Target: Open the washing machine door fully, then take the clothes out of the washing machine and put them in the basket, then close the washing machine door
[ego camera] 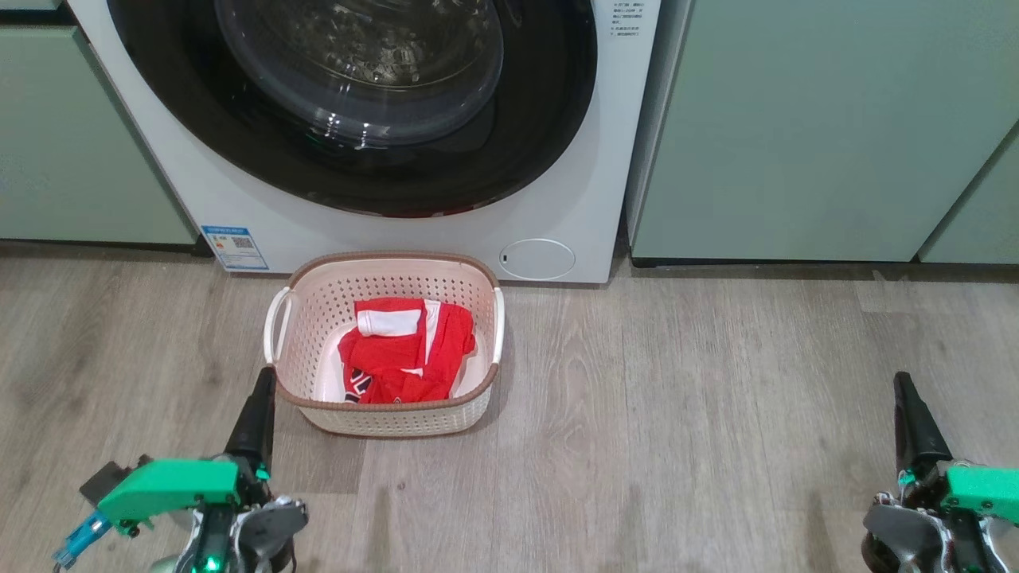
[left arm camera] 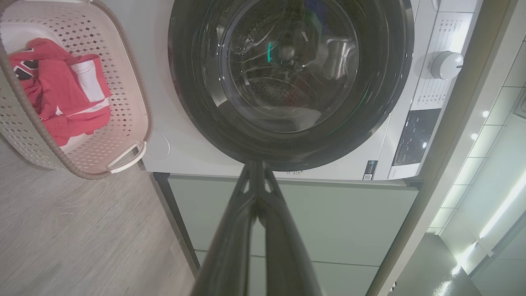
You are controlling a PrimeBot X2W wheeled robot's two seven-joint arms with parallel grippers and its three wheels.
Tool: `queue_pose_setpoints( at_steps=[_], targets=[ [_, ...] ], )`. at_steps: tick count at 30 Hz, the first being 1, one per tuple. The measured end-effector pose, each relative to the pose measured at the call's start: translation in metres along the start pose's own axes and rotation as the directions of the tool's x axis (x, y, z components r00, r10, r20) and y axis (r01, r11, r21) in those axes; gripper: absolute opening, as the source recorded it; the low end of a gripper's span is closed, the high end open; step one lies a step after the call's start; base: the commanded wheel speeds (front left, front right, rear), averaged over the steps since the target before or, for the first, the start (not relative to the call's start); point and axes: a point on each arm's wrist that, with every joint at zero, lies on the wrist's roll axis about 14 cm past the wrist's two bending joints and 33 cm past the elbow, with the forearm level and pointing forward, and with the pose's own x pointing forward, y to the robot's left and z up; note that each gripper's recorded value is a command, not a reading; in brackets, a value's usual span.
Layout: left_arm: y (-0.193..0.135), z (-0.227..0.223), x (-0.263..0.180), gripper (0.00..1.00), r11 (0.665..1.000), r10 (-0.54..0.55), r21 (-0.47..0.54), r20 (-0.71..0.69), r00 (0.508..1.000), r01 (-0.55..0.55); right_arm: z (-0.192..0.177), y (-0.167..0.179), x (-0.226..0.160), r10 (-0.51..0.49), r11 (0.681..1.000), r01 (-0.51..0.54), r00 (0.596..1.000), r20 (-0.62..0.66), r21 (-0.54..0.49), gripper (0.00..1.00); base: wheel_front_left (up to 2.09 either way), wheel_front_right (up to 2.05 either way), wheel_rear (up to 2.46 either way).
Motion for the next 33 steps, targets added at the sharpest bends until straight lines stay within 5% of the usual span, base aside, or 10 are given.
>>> queue_pose_setpoints(
  at_steps=[33],
  targets=[
    [0.0,0.0,0.0,0.0,1.0,0.0,0.0,0.0,1.0,0.0,-0.0001,0.0001,0.0,0.0,1.0,0.0,1.0,0.0,0.0,0.0,0.0,0.0,0.0]
  ],
)
